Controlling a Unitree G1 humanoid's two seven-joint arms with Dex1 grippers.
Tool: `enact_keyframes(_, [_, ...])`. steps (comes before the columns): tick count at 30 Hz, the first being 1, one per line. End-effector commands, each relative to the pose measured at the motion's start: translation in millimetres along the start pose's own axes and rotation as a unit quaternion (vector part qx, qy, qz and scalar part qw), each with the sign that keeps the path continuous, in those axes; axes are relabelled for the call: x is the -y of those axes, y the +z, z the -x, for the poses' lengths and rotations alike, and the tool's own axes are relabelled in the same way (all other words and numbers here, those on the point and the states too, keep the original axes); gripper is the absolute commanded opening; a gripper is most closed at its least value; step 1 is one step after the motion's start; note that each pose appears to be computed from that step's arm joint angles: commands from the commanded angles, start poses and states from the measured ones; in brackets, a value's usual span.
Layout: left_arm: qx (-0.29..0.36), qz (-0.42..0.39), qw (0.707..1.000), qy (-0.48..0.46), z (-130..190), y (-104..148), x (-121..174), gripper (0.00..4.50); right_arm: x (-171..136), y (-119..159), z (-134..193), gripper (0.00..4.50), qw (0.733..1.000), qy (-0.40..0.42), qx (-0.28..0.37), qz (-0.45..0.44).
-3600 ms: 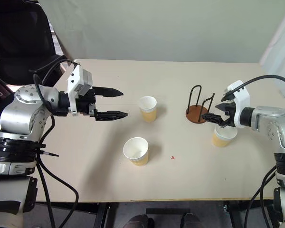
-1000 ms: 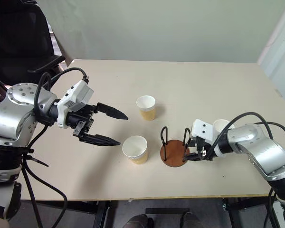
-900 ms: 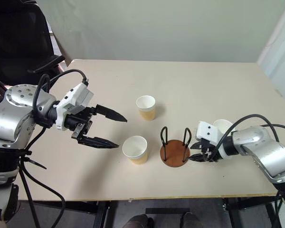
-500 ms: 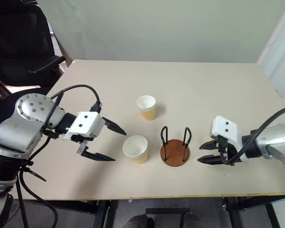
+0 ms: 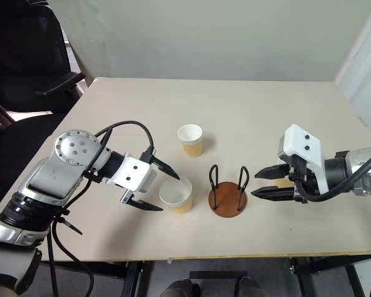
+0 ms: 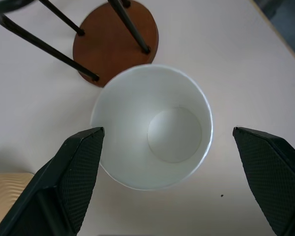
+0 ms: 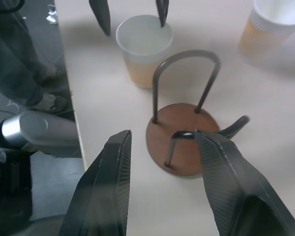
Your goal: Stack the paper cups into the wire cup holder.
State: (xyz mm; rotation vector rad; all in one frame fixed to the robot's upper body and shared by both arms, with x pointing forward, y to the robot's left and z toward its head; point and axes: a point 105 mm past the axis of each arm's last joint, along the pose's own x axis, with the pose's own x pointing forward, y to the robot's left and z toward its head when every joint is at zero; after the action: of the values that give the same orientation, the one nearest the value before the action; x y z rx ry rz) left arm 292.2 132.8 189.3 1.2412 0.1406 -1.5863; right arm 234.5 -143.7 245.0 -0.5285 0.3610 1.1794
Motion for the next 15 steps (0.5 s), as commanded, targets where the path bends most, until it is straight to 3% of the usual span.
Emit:
enact_keyframes(1, [0.0,-0.024,1.0,-0.01,1,5,3,4.5,7,9,10,2.07,1.0,-0.027,0.006,0.015])
enact_keyframes(5, [-0.005,-0.04,0.999,-0.02,-4,4,7,4.5,13,12,13,2.07,0.999,-0.038,0.012,0.021])
enact_keyframes(8, [0.0,-0.05,0.998,-0.029,-11,6,11,3.95,12,14,14,2.11,0.999,-0.034,0.017,0.031])
enact_keyframes(11, [-0.001,-0.053,0.998,-0.028,-13,5,11,2.92,14,9,17,2.11,0.999,-0.035,0.001,0.039])
enact_keyframes(15, [-0.002,-0.053,0.998,-0.027,-13,4,10,1.56,13,7,22,2.97,0.999,-0.025,-0.009,0.038])
